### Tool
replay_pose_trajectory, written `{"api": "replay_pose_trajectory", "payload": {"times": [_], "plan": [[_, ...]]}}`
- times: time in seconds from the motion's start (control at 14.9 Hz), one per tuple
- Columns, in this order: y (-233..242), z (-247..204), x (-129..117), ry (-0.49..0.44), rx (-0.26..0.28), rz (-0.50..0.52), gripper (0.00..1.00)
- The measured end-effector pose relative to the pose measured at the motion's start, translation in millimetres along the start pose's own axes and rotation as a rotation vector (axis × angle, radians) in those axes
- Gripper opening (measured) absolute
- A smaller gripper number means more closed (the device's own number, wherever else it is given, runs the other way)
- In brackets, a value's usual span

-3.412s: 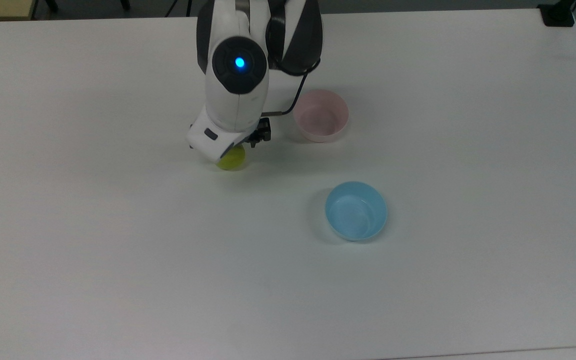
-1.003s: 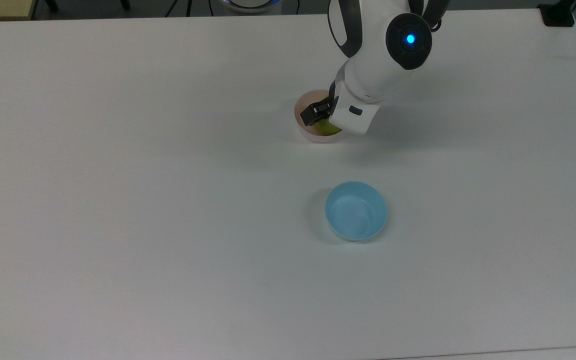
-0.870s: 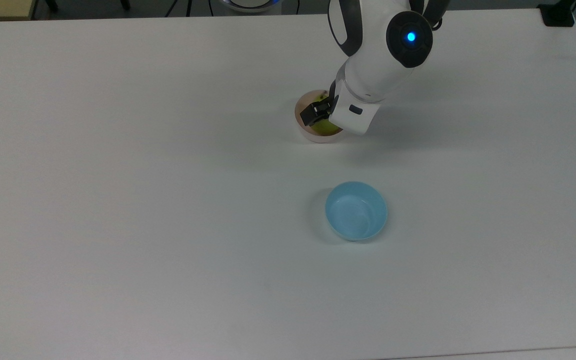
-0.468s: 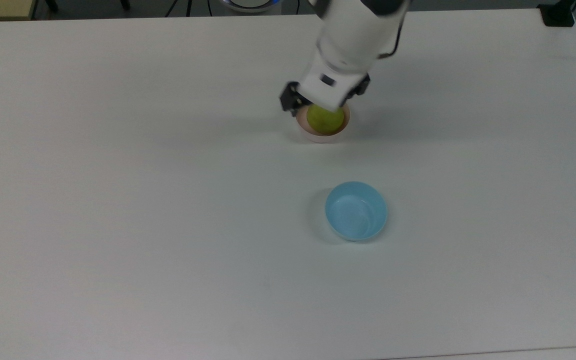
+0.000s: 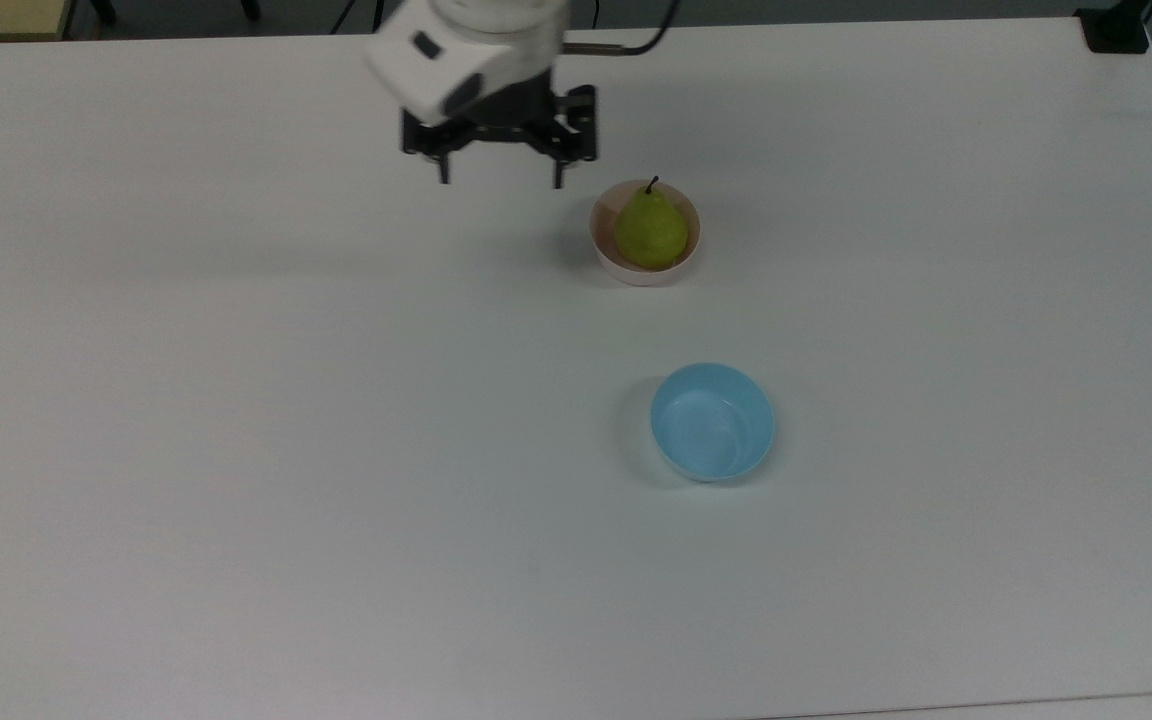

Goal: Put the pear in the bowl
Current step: 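Open the gripper to release the pear and raise away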

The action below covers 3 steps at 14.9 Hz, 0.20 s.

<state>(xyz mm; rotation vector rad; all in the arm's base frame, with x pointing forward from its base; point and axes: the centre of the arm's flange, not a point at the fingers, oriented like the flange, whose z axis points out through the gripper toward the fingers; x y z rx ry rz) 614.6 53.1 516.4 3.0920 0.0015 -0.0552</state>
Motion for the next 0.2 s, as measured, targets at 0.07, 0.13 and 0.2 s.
{"api": "replay_pose_trajectory", "payload": {"times": [0.07,0.13,0.2], "plan": [[16,0,1,-0.001,0.002,0.025,1.00],[30,1,1,-0.004,0.003,0.046,1.00],[42,1,1,-0.004,0.005,0.066,1.00]]}}
